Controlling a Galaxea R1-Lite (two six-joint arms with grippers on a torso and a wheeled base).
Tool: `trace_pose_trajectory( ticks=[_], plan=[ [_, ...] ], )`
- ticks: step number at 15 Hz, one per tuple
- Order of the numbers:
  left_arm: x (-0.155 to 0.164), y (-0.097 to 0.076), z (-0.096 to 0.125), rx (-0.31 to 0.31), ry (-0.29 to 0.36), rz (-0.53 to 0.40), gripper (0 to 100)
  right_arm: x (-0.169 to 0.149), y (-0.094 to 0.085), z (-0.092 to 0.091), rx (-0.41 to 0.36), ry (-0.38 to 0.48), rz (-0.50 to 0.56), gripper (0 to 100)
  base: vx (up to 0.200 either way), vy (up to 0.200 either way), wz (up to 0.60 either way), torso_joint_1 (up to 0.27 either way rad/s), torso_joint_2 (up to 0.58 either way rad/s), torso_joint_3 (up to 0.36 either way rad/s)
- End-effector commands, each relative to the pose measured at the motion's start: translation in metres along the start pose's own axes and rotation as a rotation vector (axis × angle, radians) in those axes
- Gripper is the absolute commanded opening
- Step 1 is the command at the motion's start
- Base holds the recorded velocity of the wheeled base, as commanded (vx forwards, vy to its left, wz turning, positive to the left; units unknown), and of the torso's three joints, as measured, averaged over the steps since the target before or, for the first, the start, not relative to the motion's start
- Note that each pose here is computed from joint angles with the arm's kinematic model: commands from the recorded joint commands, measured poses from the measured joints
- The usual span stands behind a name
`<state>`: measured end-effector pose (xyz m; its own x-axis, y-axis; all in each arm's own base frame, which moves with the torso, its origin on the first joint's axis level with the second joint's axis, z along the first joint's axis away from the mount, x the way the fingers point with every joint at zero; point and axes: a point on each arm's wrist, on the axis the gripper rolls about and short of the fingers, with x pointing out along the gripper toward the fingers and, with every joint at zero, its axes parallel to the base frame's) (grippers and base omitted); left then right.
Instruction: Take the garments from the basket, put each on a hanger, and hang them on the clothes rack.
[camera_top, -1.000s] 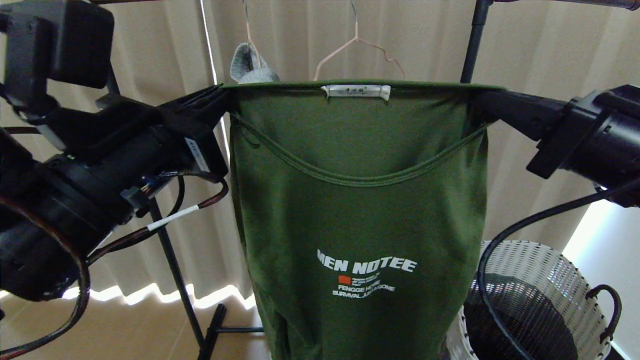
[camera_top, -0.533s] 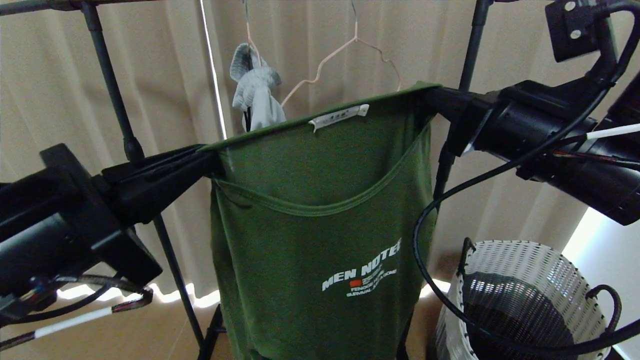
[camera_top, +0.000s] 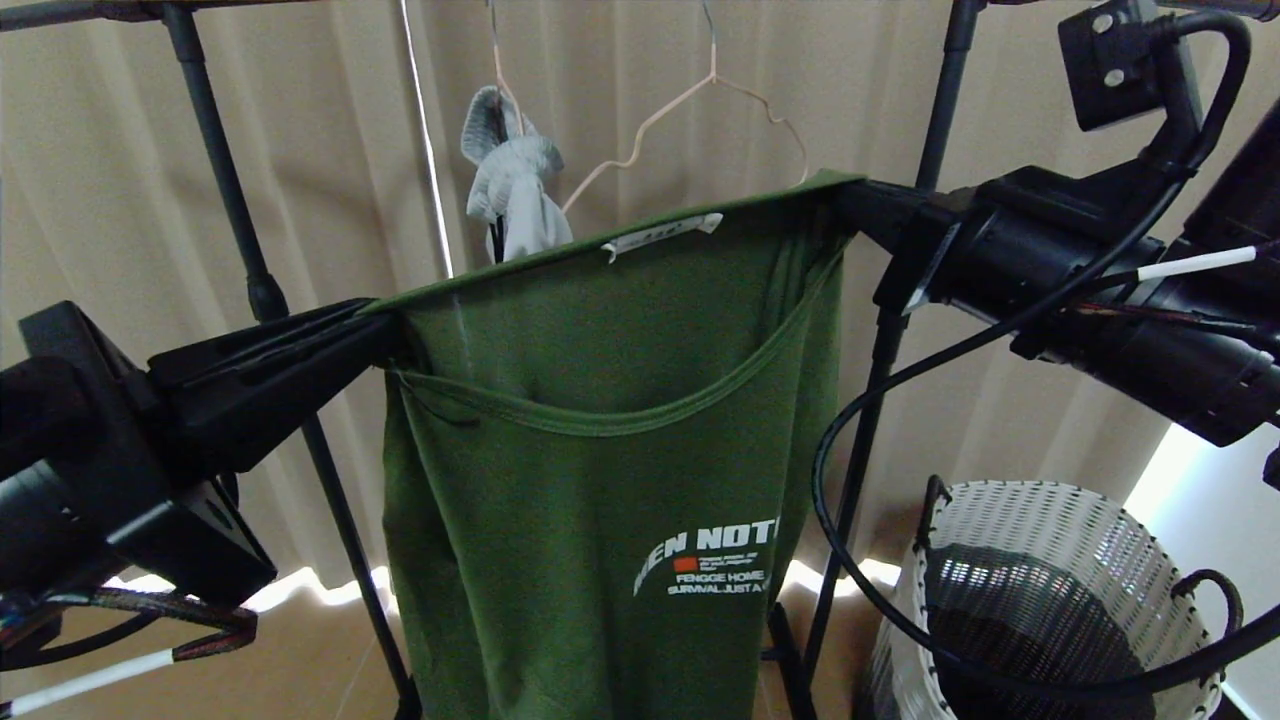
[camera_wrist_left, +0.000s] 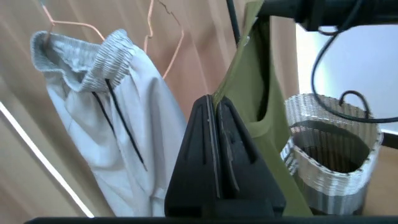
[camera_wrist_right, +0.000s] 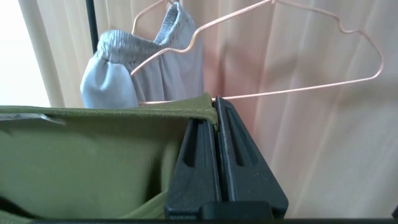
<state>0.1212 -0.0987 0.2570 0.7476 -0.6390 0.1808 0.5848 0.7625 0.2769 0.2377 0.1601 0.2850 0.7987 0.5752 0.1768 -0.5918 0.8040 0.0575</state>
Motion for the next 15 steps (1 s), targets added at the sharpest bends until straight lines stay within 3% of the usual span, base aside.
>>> trace_pose_trajectory(
  ticks=[1,5,8,15],
  plan=[
    [0.014,0.006,-0.006,0.046,0.042,0.039,0,-0.011,0.001,0.014,-0.003,-0.038,0.003,0,0.000,0.000,0.00,0.000,0.00,0.000],
    [0.054,0.020,-0.013,0.147,0.123,0.194,0,-0.030,0.003,0.033,-0.004,-0.079,0.007,0,0.000,0.000,0.00,0.000,0.00,0.000],
    [0.073,0.023,-0.014,0.147,0.117,0.292,0,-0.050,0.005,0.038,-0.002,-0.064,0.012,0,0.000,0.000,0.00,0.000,0.00,0.000],
    [0.103,0.025,-0.015,0.113,0.037,0.481,0,-0.082,0.011,0.017,0.004,0.010,0.109,0,0.000,0.000,0.00,0.000,0.00,0.000]
  ],
)
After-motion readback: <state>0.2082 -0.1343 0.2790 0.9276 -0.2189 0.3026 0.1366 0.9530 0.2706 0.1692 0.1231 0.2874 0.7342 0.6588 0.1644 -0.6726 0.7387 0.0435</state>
